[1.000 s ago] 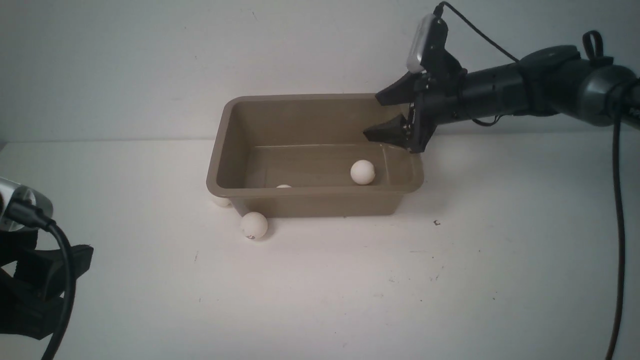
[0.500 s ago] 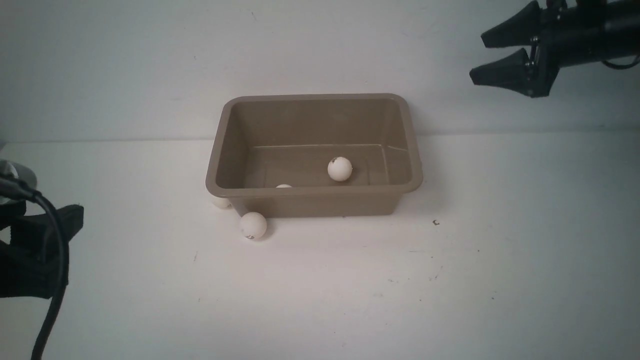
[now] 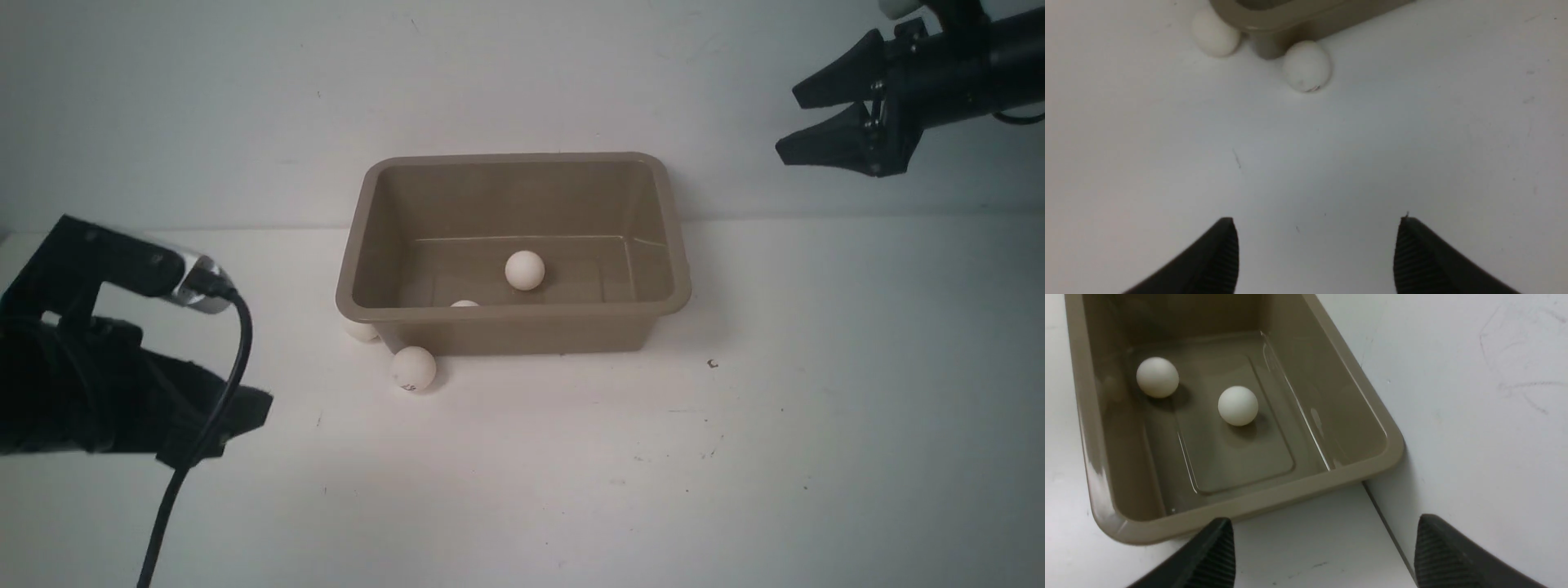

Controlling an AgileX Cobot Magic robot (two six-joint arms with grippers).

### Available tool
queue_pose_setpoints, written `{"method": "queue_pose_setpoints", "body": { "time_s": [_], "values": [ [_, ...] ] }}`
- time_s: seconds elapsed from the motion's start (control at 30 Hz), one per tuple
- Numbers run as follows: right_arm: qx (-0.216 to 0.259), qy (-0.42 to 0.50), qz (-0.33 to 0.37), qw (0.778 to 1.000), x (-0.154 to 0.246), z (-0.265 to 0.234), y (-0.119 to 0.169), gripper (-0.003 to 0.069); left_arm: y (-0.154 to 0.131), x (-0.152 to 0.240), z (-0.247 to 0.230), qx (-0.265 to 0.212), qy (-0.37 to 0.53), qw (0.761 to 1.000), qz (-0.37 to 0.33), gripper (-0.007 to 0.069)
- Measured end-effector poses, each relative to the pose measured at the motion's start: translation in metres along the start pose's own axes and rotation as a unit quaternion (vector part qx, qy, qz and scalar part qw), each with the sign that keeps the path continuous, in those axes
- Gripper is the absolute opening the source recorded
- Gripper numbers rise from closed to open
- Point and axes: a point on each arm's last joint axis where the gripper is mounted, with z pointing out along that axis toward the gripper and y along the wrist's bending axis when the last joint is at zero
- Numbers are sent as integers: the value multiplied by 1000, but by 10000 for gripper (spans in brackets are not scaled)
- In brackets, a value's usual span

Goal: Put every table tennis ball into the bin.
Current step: Use the left arm to clamp the table tennis ball closest to it

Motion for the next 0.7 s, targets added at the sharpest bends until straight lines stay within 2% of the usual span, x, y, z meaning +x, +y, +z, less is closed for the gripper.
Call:
{"method": "queue_pose_setpoints", "body": {
  "time_s": [0.13,0.37,0.57,0.7],
  "values": [
    [2,-11,7,1000,-2,0,0,534,11,-14,24,29,-19,999,-36,461],
    [0,-15,7,1000,-4,2,1,534,25,-2,66,59,13,994,-94,461],
    [-12,-20,0,1000,-12,12,6,534,30,5,92,50,27,992,-115,461],
    [-24,-26,-6,999,-20,21,13,534,20,7,111,44,34,992,-110,461]
  ]
}}
